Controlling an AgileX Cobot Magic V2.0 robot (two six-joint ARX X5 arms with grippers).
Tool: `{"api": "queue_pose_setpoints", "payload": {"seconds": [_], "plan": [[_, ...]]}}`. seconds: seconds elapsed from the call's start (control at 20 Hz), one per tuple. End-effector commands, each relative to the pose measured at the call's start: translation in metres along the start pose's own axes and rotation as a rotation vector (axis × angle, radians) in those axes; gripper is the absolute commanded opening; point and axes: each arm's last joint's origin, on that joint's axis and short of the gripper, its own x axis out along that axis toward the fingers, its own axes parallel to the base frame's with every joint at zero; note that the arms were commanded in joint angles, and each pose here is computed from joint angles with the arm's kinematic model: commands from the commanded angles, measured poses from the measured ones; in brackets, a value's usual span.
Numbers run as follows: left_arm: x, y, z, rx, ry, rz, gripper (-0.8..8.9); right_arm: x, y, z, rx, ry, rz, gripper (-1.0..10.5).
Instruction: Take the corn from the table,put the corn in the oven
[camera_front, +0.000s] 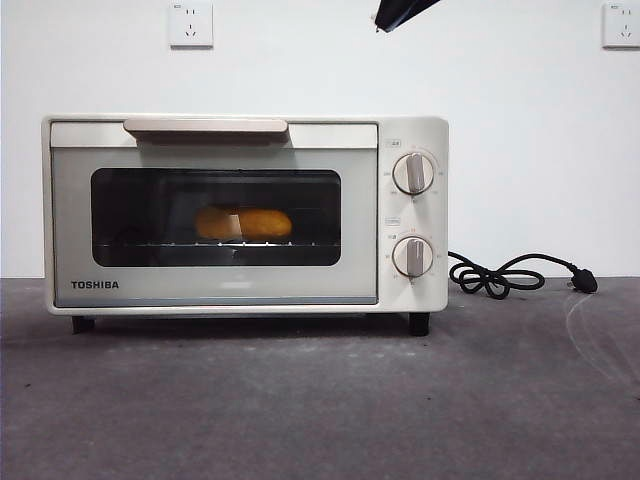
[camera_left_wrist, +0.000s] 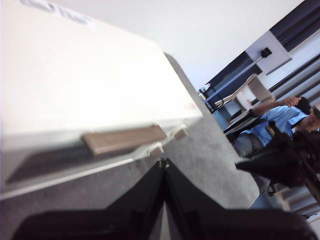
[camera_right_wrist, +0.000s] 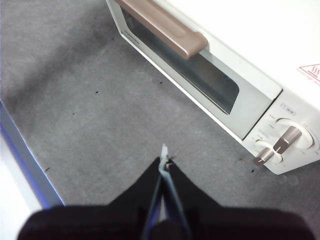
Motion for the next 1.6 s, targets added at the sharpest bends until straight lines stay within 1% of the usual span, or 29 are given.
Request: {"api": "queue_pose_setpoints", "payload": {"seconds": [0.05,0.15,0.35,0.5,0.7,0.9,1.25,1.5,1.6], "plan": [[-0.004,-0.013,-0.013,0.029,0.031,0.043,-0.08,-0.002,0.000,0.001,0.010,-0.008,0.002,-0.1],[-0.007,-0.022,-0.023,0.054,0.057,0.103,-0.08,-0.002,0.000,0.000,0.011,-0.004,0.002,-0.1],[-0.015,-0.036,-0.039,0.100,0.083,0.269,-0.08,-0.002,0.000,-0.001,0.014,0.011,0.000,-0.1],[-0.020,-0.045,-0.047,0.137,0.076,0.324,-0.08,-0.002,0.000,-0.001,0.031,0.012,-0.012,-0.1],[-0.027,-0.055,-0.056,0.160,0.078,0.332,-0.08,-0.002,-0.002,0.001,0.052,-0.011,-0.055,-0.1],[-0.030,-0.059,-0.065,0.145,0.128,0.317,-0.08,-0.002,-0.003,0.005,0.073,-0.044,-0.085,-0.1],[-0.032,-0.061,-0.081,0.131,0.272,0.307,-0.08,-0.002,-0.004,0.005,0.077,-0.049,-0.126,-0.1],[-0.036,-0.060,-0.091,0.106,0.368,0.321,-0.08,-0.002,-0.004,0.005,0.077,-0.048,-0.129,-0.1],[-0.039,-0.061,-0.095,0.114,0.384,0.334,-0.08,-0.002,-0.004,0.006,0.076,-0.057,-0.129,-0.1]]}}
